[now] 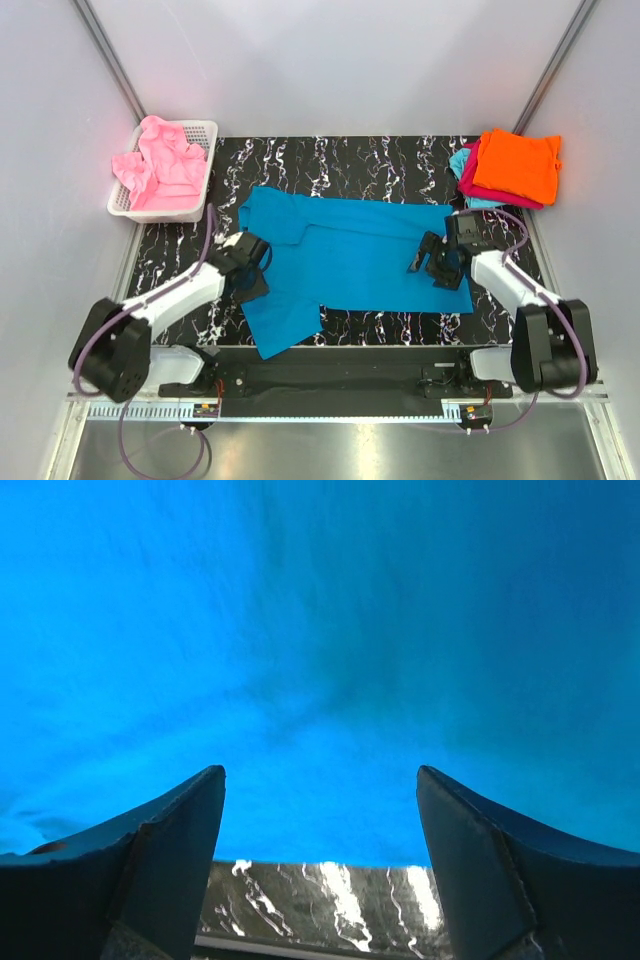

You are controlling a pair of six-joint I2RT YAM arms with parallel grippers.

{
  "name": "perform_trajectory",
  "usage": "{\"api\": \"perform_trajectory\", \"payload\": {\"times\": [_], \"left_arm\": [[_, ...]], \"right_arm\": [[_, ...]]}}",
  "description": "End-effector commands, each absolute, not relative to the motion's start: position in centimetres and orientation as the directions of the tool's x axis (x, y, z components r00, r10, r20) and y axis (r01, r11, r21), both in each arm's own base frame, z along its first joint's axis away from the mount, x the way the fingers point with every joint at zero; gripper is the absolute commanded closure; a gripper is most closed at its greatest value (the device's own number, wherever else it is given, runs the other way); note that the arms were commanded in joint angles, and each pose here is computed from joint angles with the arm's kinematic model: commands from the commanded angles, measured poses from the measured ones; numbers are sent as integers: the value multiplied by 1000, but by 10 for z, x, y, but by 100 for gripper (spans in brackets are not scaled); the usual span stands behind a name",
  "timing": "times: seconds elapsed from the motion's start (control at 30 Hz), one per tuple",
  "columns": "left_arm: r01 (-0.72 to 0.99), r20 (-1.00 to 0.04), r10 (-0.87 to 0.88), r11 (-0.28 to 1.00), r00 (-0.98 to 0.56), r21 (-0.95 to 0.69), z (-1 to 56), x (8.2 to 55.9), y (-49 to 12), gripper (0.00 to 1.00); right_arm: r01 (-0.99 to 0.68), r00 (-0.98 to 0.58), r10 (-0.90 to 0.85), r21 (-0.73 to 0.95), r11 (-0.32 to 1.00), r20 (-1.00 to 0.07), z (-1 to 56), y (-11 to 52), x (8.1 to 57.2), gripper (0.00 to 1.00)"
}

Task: Fold and stack the t-shirts
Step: Fold the tshirt

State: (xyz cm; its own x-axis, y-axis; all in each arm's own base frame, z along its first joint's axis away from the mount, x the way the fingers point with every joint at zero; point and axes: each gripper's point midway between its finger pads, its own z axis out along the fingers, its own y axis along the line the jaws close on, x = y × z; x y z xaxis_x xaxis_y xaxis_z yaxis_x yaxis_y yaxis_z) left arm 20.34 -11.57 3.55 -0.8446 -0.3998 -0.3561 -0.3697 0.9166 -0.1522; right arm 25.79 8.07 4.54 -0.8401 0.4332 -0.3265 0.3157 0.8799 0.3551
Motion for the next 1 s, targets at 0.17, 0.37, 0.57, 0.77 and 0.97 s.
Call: {"api": "perform_trajectory", "payload": {"times": [0.17,0.37,0.57,0.77,0.97], "left_arm": [[-308,-437,-353,936,-827,-173,46,255,-138,62],[-301,-352,-326,945,-877,-125,12,259,-149,62],[-308,-256,-355,929,-899,-207,-7,271,-172,62],[-353,-243,-400,911,-884,-215,-7,299,-157,62],[-410,-245,-452,889,-858,-205,-5,340,-130,62]], "right_arm": [[293,-854,378,268,918,-358,32,76,296,17],[304,-875,369,238,923,-314,12,80,299,19],[309,-892,352,188,933,-284,6,78,310,23],[304,-897,341,166,938,-283,3,80,342,23],[297,-900,332,160,941,-282,-2,87,383,24]]}}
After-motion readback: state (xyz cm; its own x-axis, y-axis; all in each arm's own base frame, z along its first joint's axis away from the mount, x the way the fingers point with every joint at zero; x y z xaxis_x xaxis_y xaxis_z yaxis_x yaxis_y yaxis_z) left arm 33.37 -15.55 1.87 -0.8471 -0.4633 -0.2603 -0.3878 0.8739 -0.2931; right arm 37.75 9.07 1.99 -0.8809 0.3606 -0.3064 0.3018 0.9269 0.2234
